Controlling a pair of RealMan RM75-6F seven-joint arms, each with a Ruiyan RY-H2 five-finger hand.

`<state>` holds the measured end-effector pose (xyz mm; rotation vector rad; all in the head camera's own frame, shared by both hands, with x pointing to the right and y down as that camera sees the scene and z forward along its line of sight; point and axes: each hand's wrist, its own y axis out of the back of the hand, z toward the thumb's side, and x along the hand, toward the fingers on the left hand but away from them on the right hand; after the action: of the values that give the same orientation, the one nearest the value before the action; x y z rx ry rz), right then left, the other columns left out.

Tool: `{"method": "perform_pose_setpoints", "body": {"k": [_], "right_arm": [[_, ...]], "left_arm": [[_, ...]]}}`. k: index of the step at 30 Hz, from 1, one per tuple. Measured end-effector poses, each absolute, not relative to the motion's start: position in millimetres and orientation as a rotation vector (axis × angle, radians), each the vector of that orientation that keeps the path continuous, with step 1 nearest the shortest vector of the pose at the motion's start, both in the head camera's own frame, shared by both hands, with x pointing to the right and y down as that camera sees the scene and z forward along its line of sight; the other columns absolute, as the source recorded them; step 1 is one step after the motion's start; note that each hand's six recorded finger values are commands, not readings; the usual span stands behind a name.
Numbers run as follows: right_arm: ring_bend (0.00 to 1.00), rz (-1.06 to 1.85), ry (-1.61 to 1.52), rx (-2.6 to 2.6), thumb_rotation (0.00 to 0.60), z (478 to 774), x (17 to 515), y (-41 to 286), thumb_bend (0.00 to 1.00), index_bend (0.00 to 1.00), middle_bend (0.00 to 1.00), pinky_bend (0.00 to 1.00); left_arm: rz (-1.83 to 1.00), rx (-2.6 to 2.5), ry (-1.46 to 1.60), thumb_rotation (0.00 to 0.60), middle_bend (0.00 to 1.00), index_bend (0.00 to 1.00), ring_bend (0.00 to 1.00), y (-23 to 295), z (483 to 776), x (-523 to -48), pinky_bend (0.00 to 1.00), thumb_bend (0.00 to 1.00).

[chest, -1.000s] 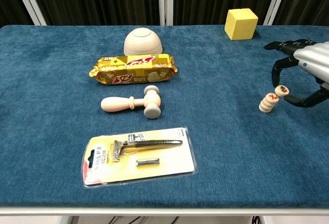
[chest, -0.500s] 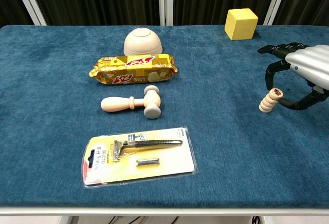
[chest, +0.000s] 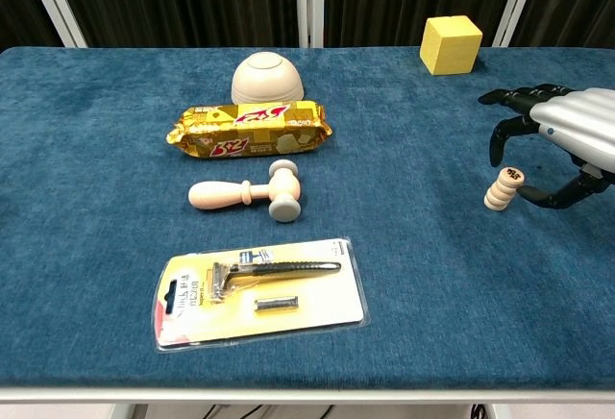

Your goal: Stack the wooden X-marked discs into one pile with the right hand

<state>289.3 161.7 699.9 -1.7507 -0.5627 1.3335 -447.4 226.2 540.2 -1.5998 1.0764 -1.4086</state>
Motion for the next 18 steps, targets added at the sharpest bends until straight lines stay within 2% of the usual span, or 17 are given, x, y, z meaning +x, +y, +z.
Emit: {"method": "perform_pose_setpoints", "body": {"k": [3,11,12,16,18], "right_arm": [[0.00,1.330,-0.567,-1.756,0.600,698.7,288.6,161.5,0.30,0.28,0.01,0.00],[0.00,1.313,-0.607,-1.734,0.600,683.0,297.9,158.5,0.30,0.24,0.01,0.00],[0.00,1.320,-0.614,-1.723,0.600,679.3,303.9,158.4,0.30,0.22,0.00,0.00],[0.00,1.377,-0.639,-1.660,0.600,664.0,336.2,162.4,0.29,0.02,0.00,0.00],[0.00,1.416,-0.669,-1.618,0.600,653.7,357.8,168.5,0.28,0.00,0.00,0.00]], "left_arm": [[-1.408,-1.600,1.076,0.600,0.00,0.08,0.00,226.1,540.3,-447.3,0.00,0.14],[-1.409,-1.599,1.072,0.600,0.00,0.08,0.00,226.2,540.4,-447.4,0.00,0.14],[-1.409,-1.598,1.071,0.600,0.00,0.08,0.00,226.2,540.4,-447.4,0.00,0.14],[-1.408,-1.595,1.073,0.600,0.00,0.08,0.00,225.9,539.9,-447.7,0.00,0.14],[-1.409,-1.593,1.076,0.600,0.00,0.08,0.00,225.8,539.9,-448.4,0.00,0.14]]}}
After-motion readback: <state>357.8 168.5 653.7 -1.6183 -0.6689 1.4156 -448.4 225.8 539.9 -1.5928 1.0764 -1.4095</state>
